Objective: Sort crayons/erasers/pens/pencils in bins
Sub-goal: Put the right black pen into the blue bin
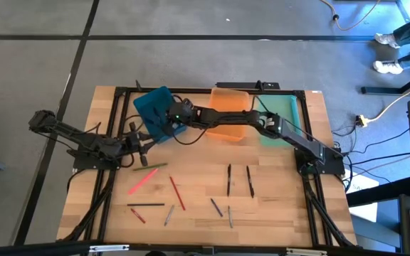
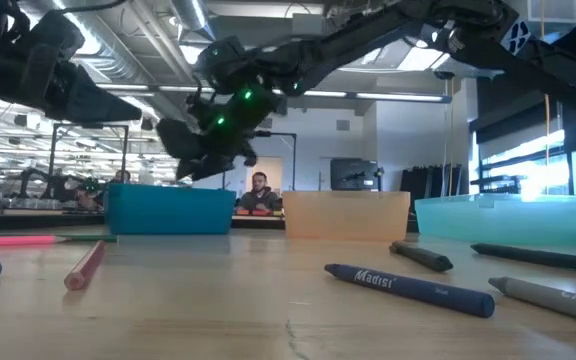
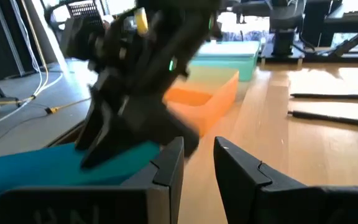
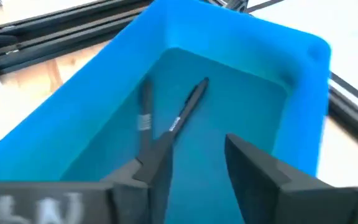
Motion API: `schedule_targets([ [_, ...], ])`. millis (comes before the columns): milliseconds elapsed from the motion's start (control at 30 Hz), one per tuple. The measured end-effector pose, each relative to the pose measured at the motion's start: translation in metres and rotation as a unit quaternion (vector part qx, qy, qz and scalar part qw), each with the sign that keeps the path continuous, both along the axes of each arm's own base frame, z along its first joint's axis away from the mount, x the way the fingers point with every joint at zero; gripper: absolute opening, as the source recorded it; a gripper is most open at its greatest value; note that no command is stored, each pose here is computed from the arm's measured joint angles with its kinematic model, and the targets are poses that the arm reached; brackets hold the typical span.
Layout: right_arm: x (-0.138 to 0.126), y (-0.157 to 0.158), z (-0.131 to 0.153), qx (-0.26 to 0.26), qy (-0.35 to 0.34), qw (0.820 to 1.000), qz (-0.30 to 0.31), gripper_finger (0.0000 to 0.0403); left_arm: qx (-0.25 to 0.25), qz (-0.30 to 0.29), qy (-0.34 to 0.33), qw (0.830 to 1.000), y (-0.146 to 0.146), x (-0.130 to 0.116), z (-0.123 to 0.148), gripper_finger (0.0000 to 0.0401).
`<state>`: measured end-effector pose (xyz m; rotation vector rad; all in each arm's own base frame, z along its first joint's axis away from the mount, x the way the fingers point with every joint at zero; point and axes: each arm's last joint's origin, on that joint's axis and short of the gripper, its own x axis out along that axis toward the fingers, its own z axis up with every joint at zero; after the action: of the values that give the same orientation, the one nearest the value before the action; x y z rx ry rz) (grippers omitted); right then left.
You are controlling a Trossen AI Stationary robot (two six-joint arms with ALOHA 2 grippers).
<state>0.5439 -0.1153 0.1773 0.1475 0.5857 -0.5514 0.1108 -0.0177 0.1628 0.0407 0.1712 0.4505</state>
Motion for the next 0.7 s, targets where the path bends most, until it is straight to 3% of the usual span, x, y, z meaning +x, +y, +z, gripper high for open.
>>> schedule_targets([
  [133, -0.013, 0.013, 0.022, -0.011, 0.058, 0.998, 0.019, 0.0192, -0.009, 0.003, 0.007, 1.0, 0.0, -0.001, -0.003, 0.0081],
  [300, -0.028, 0.055, 0.053, -0.052, 0.127, 0.988, 0.065, 0.0205, -0.016, 0.003, 0.006, 1.0, 0.0, -0.001, -0.003, 0.0081],
  [433, -0.042, 0.083, 0.073, -0.068, 0.165, 0.98, 0.084, 0.0206, -0.027, -0.038, 0.009, 0.999, -0.002, 0.0, -0.003, 0.0081],
  [700, -0.052, 0.13, 0.067, -0.073, 0.204, 0.97, 0.106, 0.0206, -0.04, -0.05, 0.015, 0.998, -0.003, 0.002, -0.005, 0.0081],
])
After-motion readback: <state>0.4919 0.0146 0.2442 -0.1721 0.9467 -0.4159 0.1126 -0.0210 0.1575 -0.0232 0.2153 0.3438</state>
